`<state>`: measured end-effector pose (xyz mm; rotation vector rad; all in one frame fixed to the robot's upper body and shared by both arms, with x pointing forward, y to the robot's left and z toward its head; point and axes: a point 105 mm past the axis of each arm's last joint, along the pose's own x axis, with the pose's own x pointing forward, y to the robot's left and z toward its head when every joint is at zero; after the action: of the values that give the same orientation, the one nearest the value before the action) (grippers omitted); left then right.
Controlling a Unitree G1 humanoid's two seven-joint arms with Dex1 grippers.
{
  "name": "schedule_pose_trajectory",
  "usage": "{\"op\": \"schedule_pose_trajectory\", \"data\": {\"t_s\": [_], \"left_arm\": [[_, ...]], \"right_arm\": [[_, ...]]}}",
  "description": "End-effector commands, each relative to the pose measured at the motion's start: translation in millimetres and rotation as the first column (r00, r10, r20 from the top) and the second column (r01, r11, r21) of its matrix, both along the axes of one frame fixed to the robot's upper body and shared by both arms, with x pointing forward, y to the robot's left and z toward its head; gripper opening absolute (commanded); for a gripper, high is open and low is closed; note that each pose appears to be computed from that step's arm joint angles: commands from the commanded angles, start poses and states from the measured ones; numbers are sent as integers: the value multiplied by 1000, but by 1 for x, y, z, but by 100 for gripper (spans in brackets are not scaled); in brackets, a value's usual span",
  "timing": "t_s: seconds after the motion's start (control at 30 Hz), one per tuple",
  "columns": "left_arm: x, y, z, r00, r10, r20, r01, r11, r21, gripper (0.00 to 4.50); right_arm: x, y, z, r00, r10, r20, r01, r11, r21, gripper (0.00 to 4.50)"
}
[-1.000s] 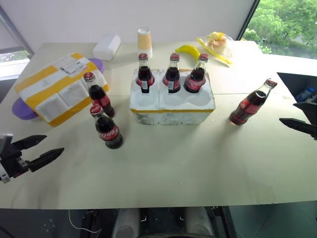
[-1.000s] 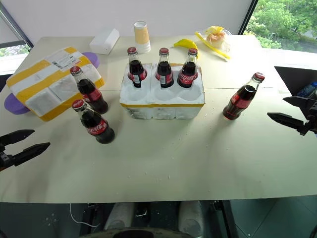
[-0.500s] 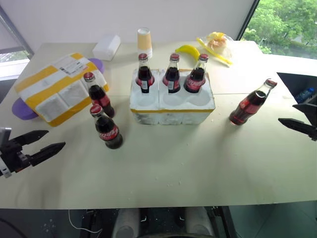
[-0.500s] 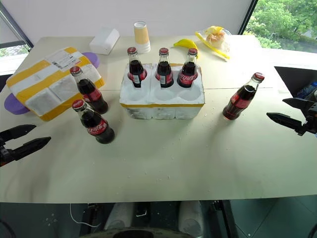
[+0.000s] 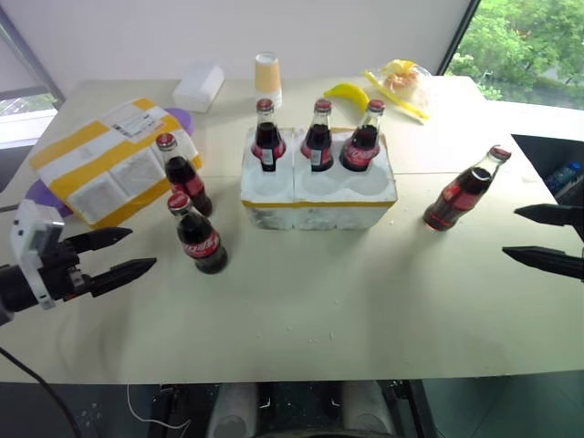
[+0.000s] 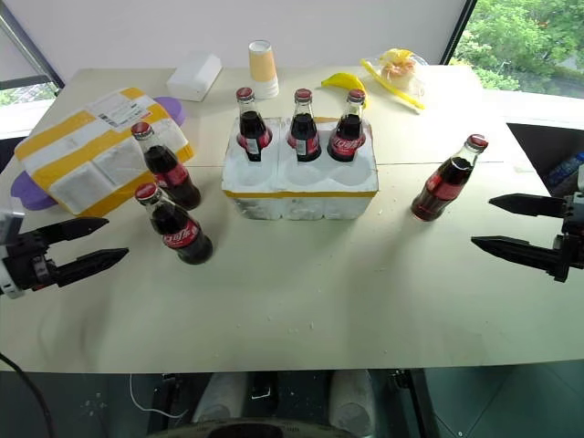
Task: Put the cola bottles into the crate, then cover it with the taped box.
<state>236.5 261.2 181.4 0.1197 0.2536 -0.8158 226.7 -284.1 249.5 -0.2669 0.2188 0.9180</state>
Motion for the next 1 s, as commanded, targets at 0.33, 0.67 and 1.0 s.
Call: {"op": "schedule_pose_trajectory", "data": {"t_s": [0.33, 0.67, 1.0], "left_arm": [[20, -41, 2, 988, -151, 30, 152, 988, -23, 444], [36, -58, -15, 985, -167, 51, 167, 986, 8, 444], [50, -66, -22, 983, -168, 69, 168, 986, -1, 444]], "right_arm": [[-20, 96, 25, 971, 227, 77, -234, 967, 104, 450], [-19, 119, 31, 958, 271, 95, -283, 947, 152, 450], [-15, 127, 34, 955, 277, 102, -291, 943, 163, 450]]}}
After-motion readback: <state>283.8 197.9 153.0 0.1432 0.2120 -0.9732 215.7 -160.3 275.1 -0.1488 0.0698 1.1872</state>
